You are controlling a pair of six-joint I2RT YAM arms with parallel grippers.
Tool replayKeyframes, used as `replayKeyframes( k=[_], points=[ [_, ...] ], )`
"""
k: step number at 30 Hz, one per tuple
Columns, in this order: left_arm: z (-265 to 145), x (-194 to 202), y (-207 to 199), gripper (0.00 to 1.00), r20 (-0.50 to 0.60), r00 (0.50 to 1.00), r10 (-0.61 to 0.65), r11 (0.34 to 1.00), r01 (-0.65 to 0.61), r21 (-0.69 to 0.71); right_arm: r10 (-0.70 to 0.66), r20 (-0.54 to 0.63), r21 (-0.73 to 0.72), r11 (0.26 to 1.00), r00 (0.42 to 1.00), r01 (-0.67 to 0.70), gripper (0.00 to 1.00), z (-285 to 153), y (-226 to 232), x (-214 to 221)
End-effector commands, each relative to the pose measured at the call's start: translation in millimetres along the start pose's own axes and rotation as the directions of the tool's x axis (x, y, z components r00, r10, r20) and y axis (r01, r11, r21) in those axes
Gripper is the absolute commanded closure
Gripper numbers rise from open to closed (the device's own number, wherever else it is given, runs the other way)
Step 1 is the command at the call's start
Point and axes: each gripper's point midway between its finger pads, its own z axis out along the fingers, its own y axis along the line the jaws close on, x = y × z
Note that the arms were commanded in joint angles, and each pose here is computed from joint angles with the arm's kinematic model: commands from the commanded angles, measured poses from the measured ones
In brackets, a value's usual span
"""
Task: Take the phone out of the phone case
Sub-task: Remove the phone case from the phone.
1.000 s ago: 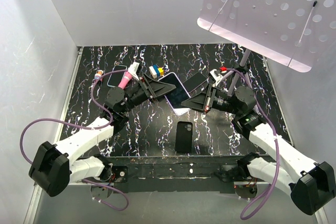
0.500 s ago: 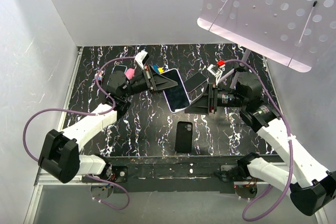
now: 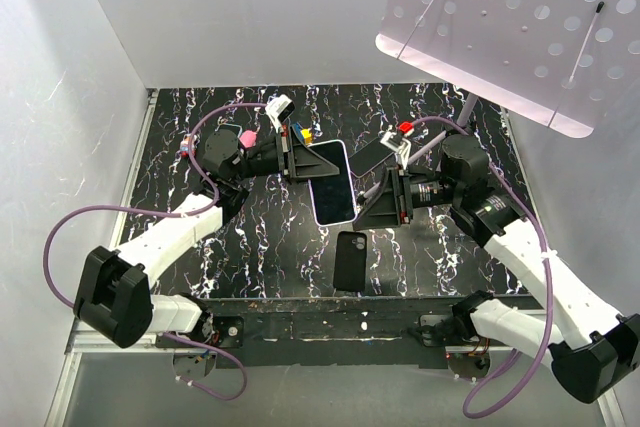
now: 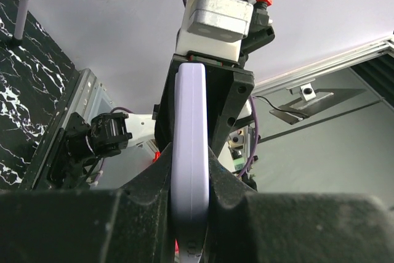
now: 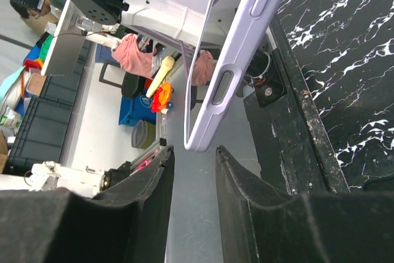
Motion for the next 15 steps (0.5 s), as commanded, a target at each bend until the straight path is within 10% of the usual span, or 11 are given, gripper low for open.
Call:
replayKeyframes(
  k=[1,8,15],
  points=[
    [-4,0,-46,1.00,-0.001,0.994,0.109,0.991,-0.109,0.082,-0.080,-0.009,-0.055,0.995,0.997,0.079,0.61,7,18,-7],
    [-5,4,-54,1.00,-0.028,0.989,0.142,0.987,-0.139,0.086,-0.108,0.012,-0.045,0.993,0.994,0.108,0.69,12,19,-17],
    [-7,14,-74,1.00,-0.123,0.979,0.161,0.977,-0.140,0.160,-0.346,-0.048,-0.082,0.936,0.937,0.341,0.99,20,23,2]
  ],
)
